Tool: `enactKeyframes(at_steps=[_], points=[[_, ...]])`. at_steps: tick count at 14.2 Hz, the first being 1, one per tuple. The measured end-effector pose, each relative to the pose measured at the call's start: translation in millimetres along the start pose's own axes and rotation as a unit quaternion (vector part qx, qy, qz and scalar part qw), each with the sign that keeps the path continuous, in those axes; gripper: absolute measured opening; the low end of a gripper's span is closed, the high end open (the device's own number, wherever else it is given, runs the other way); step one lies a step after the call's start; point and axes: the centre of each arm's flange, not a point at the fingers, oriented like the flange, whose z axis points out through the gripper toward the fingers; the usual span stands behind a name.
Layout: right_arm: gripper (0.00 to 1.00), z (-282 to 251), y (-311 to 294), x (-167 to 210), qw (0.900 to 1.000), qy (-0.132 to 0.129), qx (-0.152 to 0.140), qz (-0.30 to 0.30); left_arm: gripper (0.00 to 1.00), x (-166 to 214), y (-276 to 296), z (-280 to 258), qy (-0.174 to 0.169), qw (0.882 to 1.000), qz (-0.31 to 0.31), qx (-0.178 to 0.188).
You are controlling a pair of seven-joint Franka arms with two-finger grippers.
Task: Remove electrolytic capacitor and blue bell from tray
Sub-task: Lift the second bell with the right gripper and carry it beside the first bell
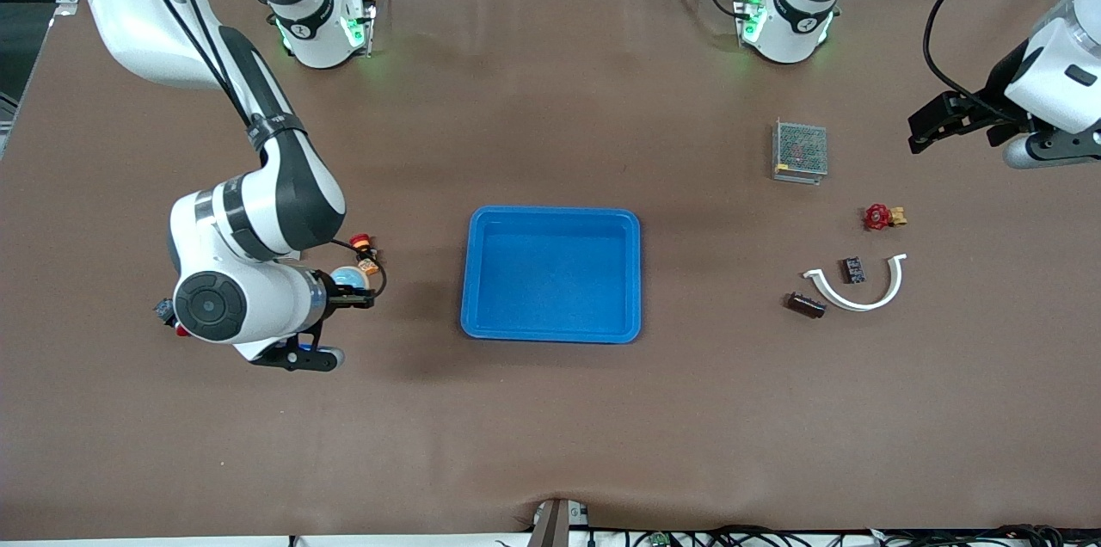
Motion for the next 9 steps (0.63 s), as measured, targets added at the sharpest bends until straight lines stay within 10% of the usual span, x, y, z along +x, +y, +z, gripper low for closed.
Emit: enactKeyframes(at_steps=[9], points=[[0.64,34.3,120.6,-15.0,0.997,0.028,0.008,-0.067,1.0,-6.3,20.7,-1.3,-0.002,0.999,0.035,0.002]])
